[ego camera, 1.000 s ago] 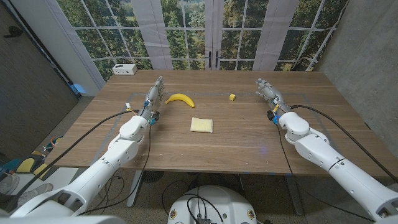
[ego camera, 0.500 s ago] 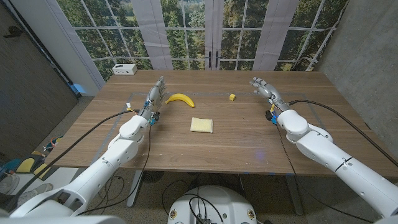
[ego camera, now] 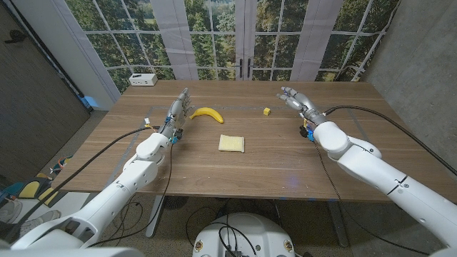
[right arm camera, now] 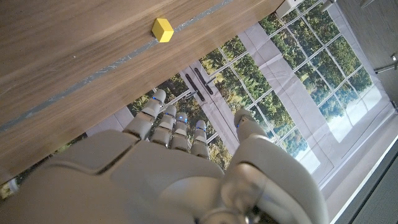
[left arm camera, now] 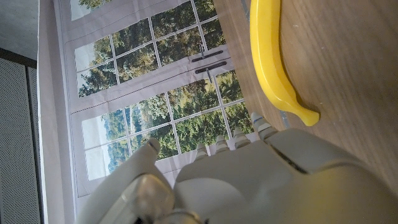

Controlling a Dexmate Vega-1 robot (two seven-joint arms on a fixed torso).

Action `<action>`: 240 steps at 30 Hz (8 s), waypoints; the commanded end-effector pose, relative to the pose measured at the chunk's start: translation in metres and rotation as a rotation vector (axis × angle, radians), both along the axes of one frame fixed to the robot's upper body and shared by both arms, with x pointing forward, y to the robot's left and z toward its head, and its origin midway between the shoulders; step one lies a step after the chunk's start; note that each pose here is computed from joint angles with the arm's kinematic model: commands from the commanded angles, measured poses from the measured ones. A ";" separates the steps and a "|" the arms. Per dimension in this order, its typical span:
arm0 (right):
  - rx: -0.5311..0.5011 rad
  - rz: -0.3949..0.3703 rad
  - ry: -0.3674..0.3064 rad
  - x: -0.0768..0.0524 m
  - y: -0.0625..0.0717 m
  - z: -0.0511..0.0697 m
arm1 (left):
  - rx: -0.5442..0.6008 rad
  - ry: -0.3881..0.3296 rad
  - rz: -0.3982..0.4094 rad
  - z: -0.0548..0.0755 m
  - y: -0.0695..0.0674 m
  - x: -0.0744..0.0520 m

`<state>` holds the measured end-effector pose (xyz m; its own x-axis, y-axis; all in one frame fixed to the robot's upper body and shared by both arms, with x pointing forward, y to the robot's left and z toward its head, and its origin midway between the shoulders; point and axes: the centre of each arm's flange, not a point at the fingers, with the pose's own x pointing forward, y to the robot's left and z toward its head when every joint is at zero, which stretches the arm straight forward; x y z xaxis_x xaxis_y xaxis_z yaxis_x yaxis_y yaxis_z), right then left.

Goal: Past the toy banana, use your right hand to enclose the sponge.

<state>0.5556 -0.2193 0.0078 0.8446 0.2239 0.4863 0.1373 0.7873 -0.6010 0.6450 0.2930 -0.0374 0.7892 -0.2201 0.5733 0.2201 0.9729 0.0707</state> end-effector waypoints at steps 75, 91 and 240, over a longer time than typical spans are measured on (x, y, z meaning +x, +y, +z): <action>-0.621 -0.383 0.002 -0.083 0.170 -0.012 | -0.012 -0.013 -0.044 -0.005 0.014 0.009; -0.666 -0.327 0.028 -0.075 0.194 -0.027 | -0.013 -0.011 -0.041 -0.006 0.016 0.009; -0.656 -0.564 0.195 -0.022 0.237 -0.090 | -0.022 -0.006 -0.060 -0.019 0.036 0.004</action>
<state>0.5427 0.0217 -0.0964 0.9874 -0.0795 0.1369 0.1437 0.0865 -0.9858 0.6501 0.3301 -0.0562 0.7743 -0.2514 0.5808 0.2726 0.9607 0.0524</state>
